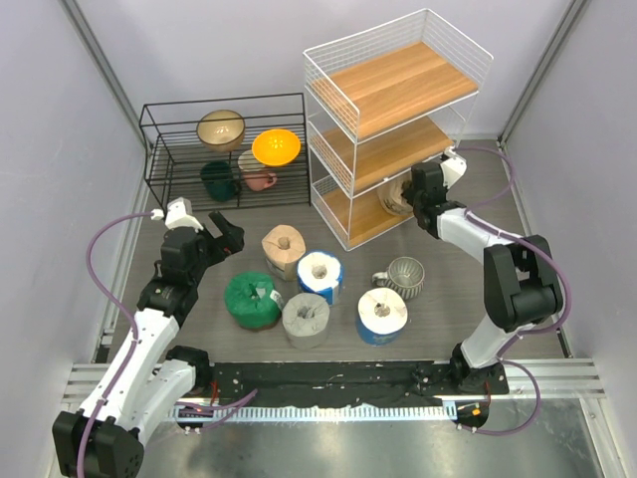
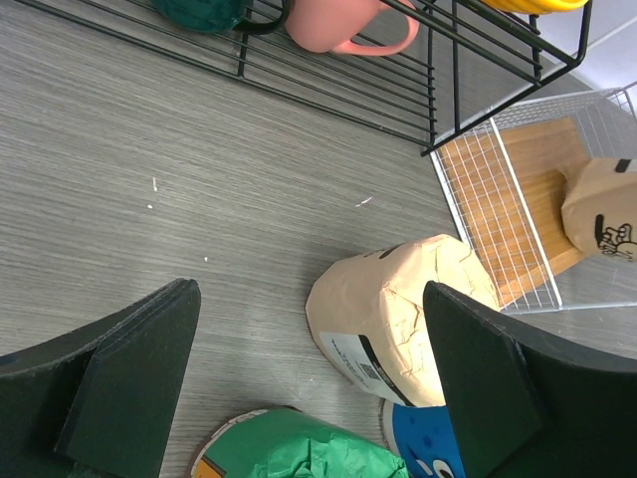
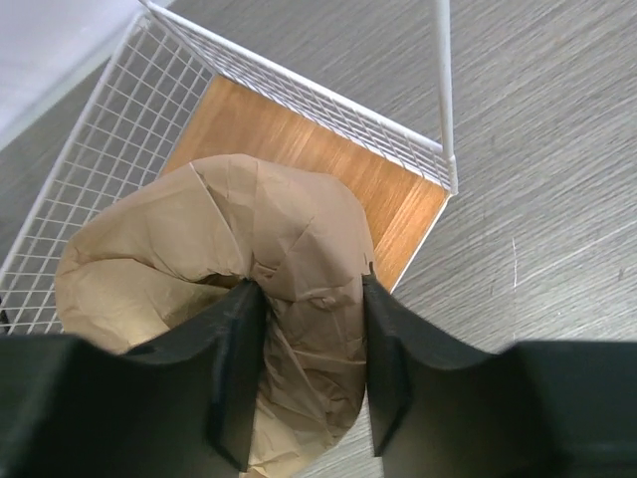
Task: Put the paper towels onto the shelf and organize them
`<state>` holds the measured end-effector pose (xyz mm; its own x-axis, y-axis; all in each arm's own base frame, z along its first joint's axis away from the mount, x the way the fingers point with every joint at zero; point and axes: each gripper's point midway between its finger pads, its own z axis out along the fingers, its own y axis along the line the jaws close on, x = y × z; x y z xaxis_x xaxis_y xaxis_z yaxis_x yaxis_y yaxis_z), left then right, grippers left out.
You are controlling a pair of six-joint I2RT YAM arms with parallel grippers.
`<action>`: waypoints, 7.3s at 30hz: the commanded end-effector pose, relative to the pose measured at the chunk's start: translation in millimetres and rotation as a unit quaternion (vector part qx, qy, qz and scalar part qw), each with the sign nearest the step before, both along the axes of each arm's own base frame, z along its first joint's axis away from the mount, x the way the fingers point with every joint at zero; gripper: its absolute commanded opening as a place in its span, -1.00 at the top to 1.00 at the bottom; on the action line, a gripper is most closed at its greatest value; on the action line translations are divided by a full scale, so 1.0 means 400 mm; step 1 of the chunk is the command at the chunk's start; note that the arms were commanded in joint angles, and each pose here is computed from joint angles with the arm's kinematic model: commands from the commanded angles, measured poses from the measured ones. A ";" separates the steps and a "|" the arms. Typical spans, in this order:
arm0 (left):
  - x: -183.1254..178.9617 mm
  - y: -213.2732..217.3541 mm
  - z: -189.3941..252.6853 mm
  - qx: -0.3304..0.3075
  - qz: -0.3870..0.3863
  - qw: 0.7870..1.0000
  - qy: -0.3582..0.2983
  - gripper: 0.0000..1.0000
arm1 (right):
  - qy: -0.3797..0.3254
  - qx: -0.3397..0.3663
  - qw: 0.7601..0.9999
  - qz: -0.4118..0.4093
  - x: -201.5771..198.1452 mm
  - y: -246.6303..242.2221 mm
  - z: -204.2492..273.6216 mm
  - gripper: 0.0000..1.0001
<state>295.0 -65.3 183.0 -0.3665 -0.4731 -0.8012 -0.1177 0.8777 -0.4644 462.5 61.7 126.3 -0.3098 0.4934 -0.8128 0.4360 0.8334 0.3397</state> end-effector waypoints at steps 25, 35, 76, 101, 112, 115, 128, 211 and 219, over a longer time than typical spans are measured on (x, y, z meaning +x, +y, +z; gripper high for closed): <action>-0.003 -0.005 0.026 -0.004 -0.004 1.000 -0.013 -0.99 | -0.203 0.058 0.975 0.063 -0.124 0.011 0.270 -0.65; -0.006 -0.007 0.021 -0.007 -0.006 1.000 -0.010 -1.00 | -0.194 0.047 0.977 0.071 -0.139 0.006 0.252 -0.68; 0.007 -0.019 -0.016 -0.011 -0.015 1.000 0.003 -0.99 | -0.225 0.135 0.955 0.135 -0.194 0.043 0.015 -0.86; 0.004 -0.022 -0.013 -0.015 -0.016 1.000 0.001 -1.00 | -0.295 0.132 0.940 0.112 -0.345 -0.014 0.163 -0.87; 0.005 -0.027 -0.019 -0.022 -0.017 1.000 0.005 -0.99 | -0.157 0.092 0.970 0.162 -0.412 0.014 0.191 -0.92; 0.009 -0.034 -0.022 -0.031 -0.019 0.999 0.003 -0.99 | -0.145 0.084 0.976 0.139 -0.414 -0.008 0.162 -0.92; 0.010 -0.033 -0.029 -0.024 -0.021 0.999 0.008 -0.99 | -0.144 0.098 0.972 0.156 -0.310 0.030 0.247 -0.92; 0.010 -0.044 -0.044 -0.028 -0.033 0.999 0.016 -0.99 | -0.016 -0.136 0.878 0.459 -0.363 0.847 0.166 -0.80; 0.011 -0.046 -0.049 -0.029 -0.034 0.999 0.017 -0.99 | 0.016 -0.151 0.885 0.440 -0.367 0.808 0.103 -0.75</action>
